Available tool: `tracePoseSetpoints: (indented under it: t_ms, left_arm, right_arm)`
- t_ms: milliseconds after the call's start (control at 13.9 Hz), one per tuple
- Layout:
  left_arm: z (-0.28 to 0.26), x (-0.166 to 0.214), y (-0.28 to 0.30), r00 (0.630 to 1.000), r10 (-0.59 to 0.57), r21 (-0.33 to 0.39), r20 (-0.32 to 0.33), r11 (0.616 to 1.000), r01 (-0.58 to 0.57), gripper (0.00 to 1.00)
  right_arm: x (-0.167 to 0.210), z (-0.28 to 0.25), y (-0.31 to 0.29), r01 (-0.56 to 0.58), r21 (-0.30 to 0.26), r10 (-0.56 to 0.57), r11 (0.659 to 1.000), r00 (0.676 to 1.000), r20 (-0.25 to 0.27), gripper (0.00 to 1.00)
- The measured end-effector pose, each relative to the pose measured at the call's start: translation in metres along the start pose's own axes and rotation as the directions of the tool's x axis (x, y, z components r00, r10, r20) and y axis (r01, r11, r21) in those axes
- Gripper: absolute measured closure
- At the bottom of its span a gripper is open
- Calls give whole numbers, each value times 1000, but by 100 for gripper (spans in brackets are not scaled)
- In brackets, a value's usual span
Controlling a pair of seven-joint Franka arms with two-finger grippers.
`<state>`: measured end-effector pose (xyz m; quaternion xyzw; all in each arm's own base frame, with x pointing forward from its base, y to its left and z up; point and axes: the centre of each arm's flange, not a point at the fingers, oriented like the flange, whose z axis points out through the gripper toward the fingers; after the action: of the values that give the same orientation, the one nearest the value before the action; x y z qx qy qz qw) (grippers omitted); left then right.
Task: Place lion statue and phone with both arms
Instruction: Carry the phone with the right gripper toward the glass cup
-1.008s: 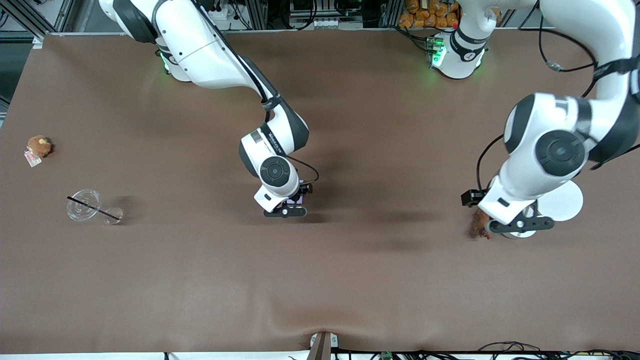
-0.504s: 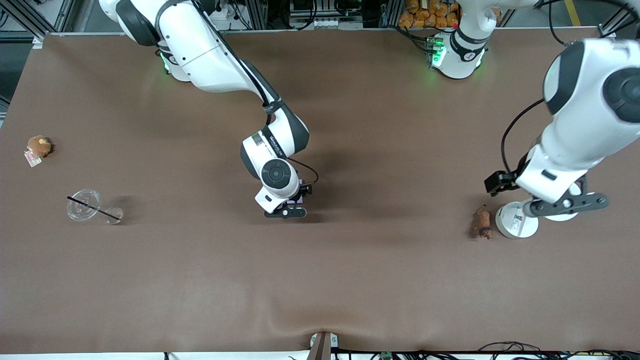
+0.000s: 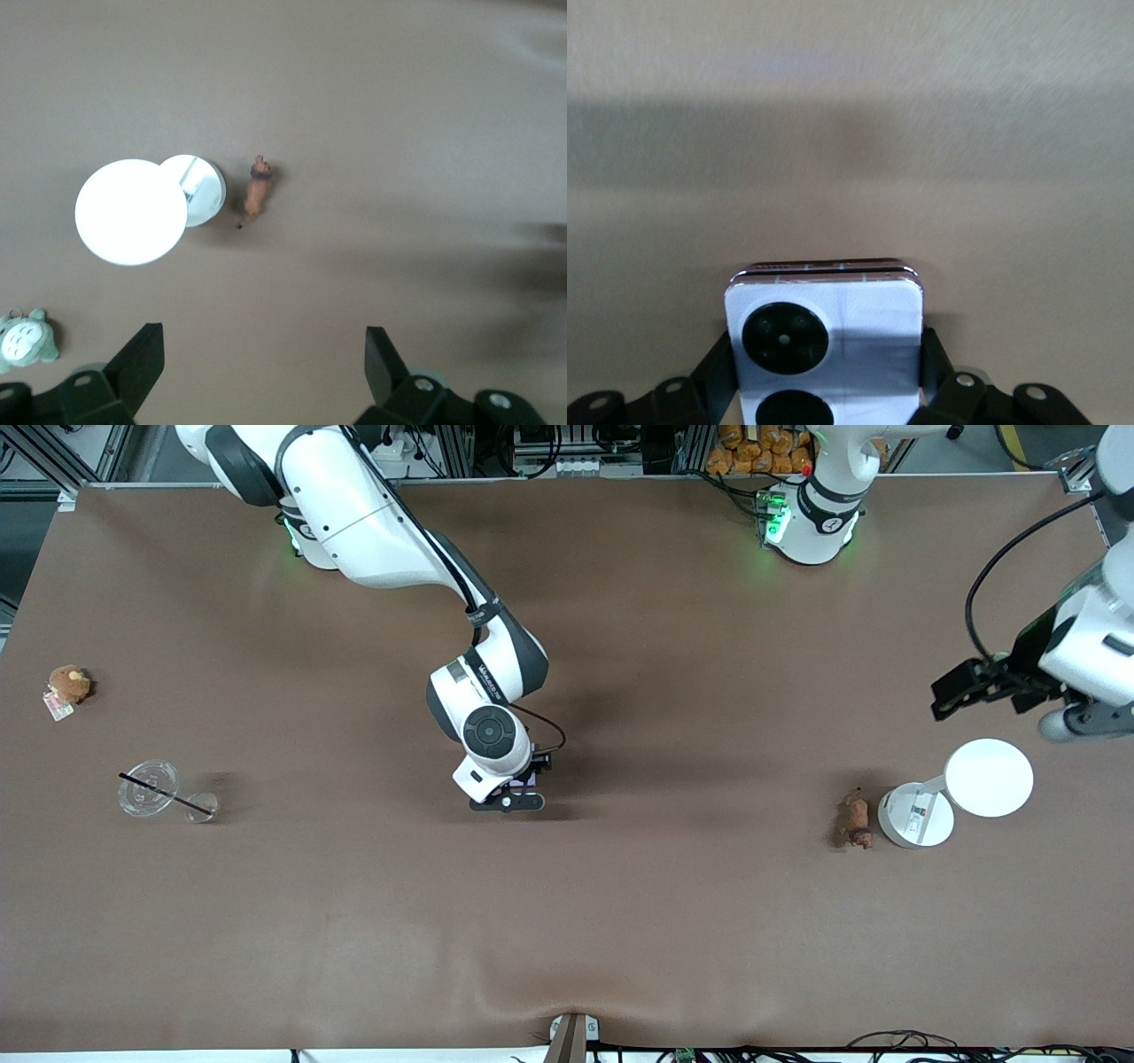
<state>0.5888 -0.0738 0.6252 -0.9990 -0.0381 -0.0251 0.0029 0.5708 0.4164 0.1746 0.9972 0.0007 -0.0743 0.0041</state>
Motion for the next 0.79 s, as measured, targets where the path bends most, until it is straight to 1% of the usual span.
tracePoseSetpoints:
  t_ms: [144,288,432,504,648,792]
  left_arm:
    - [-7,-15,7,1000,23,-4,19,1000,-23,0]
    - [-11,-34,9,999,32,3,30,999,-32,0]
    - [-13,-55,6,999,32,11,42,999,-33,0]
    - [-12,-65,4,998,31,15,49,999,-32,0]
    - [-7,-83,3,997,36,22,65,999,-37,0]
    - [-6,-93,4,997,41,25,70,999,-42,0]
  right_arm:
    - [27,-30,31,-55,16,55,998,997,-45,16]
    - [62,-79,94,-134,54,138,990,987,-79,16]
    - [88,-114,162,-159,78,167,984,981,-100,16]
    - [97,-122,196,-159,81,167,984,980,-103,16]
    - [110,-118,254,-136,77,143,988,985,-96,16]
    - [115,-110,287,-135,68,140,989,986,-87,16]
